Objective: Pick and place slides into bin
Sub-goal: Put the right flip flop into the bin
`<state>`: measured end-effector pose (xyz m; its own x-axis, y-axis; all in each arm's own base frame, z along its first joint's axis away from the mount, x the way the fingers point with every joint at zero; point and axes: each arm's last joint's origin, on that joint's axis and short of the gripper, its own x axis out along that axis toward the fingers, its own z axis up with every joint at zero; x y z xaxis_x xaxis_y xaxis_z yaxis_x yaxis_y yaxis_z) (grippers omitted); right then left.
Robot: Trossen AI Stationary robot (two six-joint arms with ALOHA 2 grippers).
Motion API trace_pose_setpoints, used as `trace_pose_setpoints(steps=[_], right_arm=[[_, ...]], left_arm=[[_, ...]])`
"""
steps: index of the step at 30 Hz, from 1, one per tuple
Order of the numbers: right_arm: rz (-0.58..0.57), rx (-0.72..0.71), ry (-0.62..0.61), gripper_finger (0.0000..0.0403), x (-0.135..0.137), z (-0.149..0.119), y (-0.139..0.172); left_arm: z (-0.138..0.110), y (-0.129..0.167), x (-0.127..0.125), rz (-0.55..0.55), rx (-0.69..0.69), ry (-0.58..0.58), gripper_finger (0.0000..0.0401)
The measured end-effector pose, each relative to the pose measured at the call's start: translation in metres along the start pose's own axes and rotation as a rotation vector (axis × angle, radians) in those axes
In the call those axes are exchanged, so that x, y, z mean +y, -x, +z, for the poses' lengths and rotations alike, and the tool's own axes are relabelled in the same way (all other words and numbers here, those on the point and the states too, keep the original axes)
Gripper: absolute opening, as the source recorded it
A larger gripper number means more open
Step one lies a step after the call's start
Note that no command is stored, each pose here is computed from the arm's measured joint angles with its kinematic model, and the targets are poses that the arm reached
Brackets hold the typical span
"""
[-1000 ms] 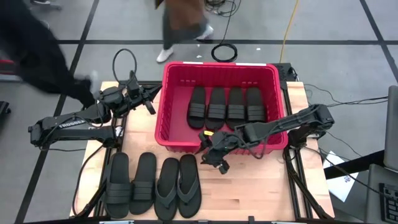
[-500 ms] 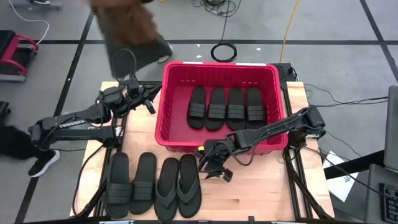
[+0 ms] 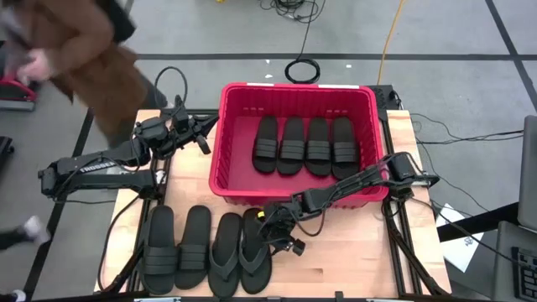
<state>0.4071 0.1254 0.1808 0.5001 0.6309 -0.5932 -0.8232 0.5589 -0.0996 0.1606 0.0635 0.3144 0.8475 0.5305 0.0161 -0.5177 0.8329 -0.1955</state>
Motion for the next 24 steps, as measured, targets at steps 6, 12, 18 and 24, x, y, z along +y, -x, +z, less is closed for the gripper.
trace_pose_setpoints(steps=[6, 12, 18, 24], right_arm=[[-0.047, 0.008, -0.038, 0.0177, -0.002, -0.011, -0.02], [-0.037, 0.031, -0.093, 0.0177, -0.001, -0.016, -0.023], [-0.094, 0.029, -0.066, 0.0177, -0.004, -0.017, -0.026], [-0.076, 0.031, -0.083, 0.0177, 0.0, -0.02, -0.036]], left_arm=[[0.0, 0.0, 0.0, 0.001, 0.005, 0.026, 0.0018], [0.0, 0.0, 0.0, 0.001, 0.005, 0.026, 0.0002], [0.0, 0.0, 0.0, 0.001, 0.005, 0.027, 0.0015], [-0.001, 0.0, 0.0, 0.0, 0.005, 0.025, 0.0018]])
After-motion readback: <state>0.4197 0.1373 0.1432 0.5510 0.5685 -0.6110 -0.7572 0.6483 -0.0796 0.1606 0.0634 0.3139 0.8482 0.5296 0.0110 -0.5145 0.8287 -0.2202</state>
